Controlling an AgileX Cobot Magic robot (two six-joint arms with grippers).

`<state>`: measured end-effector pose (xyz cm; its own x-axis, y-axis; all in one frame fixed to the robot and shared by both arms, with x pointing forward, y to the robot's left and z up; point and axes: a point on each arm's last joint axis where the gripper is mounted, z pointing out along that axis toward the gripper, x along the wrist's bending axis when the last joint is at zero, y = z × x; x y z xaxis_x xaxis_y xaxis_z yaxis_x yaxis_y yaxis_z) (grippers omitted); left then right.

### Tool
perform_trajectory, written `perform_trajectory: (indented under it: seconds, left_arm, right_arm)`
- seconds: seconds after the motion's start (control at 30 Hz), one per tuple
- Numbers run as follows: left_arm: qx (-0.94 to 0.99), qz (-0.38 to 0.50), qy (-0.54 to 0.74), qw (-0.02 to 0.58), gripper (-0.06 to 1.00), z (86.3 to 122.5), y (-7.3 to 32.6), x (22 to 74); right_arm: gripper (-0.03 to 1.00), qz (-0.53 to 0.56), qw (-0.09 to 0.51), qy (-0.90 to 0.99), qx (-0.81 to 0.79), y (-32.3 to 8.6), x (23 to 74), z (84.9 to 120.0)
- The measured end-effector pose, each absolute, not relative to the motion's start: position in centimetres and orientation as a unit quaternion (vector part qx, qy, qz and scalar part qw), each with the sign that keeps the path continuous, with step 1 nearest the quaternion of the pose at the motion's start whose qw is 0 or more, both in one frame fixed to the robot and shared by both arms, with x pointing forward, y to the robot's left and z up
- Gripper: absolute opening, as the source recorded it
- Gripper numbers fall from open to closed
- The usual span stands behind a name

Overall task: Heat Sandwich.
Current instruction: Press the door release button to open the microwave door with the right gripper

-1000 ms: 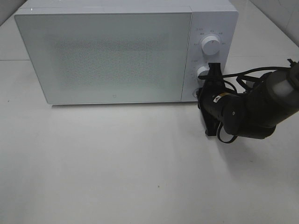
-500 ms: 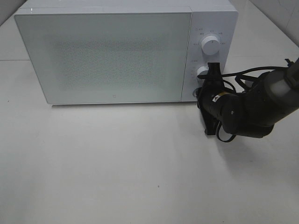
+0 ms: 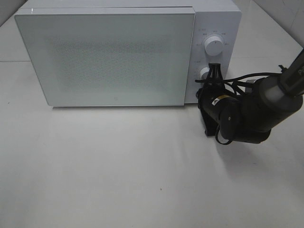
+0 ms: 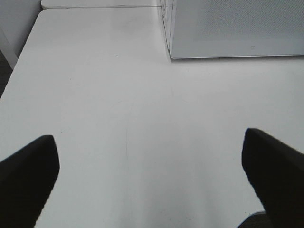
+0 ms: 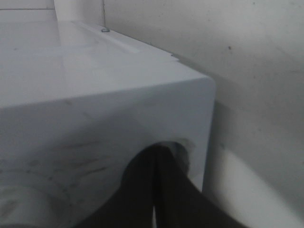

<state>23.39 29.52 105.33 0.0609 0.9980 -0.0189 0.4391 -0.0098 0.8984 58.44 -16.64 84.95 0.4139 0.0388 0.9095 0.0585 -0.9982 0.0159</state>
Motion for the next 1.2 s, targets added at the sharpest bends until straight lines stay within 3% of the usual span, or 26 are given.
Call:
perform_trajectory:
  seconds: [1.2]
  left_arm:
    - [0.614, 0.357, 0.585, 0.391, 0.99, 105.33, 29.52, 23.39]
  right_arm:
    - [0.01, -0.510, 0.018, -0.017, -0.860, -16.10, 58.86, 84.86]
